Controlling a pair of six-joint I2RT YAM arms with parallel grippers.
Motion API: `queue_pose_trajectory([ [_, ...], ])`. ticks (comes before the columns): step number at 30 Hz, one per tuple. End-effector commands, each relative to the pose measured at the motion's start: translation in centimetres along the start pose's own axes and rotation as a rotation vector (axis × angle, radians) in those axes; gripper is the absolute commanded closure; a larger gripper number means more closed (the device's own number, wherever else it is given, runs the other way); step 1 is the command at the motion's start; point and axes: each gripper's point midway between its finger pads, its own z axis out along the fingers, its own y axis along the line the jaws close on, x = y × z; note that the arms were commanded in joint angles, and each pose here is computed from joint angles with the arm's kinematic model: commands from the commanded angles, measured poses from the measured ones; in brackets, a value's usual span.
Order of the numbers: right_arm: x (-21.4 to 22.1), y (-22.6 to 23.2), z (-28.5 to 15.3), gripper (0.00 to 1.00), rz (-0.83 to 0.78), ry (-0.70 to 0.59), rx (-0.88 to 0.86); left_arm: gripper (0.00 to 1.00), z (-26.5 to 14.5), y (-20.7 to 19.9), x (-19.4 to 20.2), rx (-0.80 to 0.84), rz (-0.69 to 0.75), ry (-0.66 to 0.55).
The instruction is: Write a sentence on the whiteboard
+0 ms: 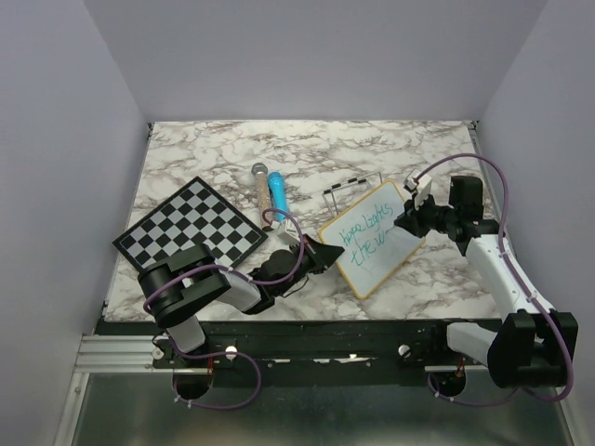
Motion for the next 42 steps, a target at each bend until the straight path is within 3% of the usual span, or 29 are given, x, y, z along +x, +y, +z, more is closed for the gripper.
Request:
queue_pose_trajectory([
  [1,-1.0,-1.2,0.1,0.99,-0.007,-0.024,0.039,1.00,0.1,-2.1,-0.4,0.082,-0.005,-0.010],
  [11,-1.6,0.3,0.1,1.00,-0.013,-0.063,-0.041,1.00,0.1,-2.2,-0.3,0.086,-0.009,-0.008],
  [26,0.4,2.2,-0.6,0.99,-0.026,0.009,-0.103,1.00,0.0,-2.0,-0.4,0.083,-0.009,-0.012],
  [42,0.3,0.0,-0.9,1.00,-0.020,0.042,0.017,1.00,0.0,-2.1,-0.4,0.083,-0.009,-0.014],
])
